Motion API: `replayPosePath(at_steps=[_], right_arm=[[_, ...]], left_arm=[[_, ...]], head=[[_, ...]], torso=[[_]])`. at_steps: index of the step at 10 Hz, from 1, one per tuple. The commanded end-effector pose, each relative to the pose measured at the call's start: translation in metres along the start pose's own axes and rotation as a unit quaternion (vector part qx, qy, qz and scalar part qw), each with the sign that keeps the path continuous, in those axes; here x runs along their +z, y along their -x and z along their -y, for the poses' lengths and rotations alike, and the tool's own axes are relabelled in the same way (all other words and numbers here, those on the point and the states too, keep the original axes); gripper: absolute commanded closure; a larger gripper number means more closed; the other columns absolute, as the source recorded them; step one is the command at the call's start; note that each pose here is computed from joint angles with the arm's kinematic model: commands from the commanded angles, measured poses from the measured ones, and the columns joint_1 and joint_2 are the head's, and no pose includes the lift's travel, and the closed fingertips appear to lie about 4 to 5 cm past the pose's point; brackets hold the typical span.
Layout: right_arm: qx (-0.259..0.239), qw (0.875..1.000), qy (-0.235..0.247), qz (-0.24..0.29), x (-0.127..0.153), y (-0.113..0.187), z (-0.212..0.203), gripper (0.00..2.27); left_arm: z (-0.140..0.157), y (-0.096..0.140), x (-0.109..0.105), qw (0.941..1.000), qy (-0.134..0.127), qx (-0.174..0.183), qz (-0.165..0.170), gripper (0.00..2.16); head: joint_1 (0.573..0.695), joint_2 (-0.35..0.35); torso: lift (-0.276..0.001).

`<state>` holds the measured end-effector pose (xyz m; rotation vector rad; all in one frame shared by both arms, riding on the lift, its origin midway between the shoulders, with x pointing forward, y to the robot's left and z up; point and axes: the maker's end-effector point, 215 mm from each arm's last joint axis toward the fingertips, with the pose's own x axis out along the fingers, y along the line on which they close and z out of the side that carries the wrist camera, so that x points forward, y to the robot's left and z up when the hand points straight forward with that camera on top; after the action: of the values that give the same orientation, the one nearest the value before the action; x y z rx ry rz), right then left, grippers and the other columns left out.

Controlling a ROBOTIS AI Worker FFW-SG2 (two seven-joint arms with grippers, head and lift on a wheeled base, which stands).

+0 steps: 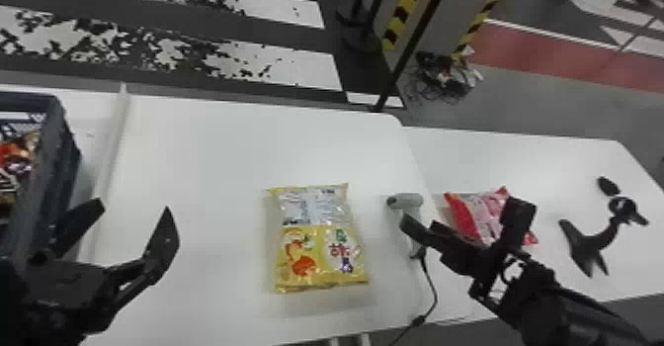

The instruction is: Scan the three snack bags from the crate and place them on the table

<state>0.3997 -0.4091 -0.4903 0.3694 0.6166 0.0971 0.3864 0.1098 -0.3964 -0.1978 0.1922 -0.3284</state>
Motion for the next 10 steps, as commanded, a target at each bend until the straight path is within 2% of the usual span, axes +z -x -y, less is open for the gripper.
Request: replayPosePath(at_steps=[1,4,10], right_arm=[[0.025,0.999,-0.022,-0.023,-0.012,0.002,-0.013,0.08],[0.107,0.990,-0.073,-0.057,-0.038,-0.011,-0.045,0.08],[0.181,0.969,-0.128,-0.112,-0.087,-0.016,-0.080,0.08]], left_arm=[[0.000,0.000,0.000,1.0000,-0.001,-0.001,-0.001,0.03],[0.003,0.004,-0.001,1.0000,0.000,-0.005,0.000,0.07],[0.002,0.007,-0.004,1.0000,0.000,-0.005,0.000,0.07]], head=[[0.695,-0.350],[0.695,-0.350],[0.695,-0.315]], torso=[[-0.062],[-0.062],[-0.062]])
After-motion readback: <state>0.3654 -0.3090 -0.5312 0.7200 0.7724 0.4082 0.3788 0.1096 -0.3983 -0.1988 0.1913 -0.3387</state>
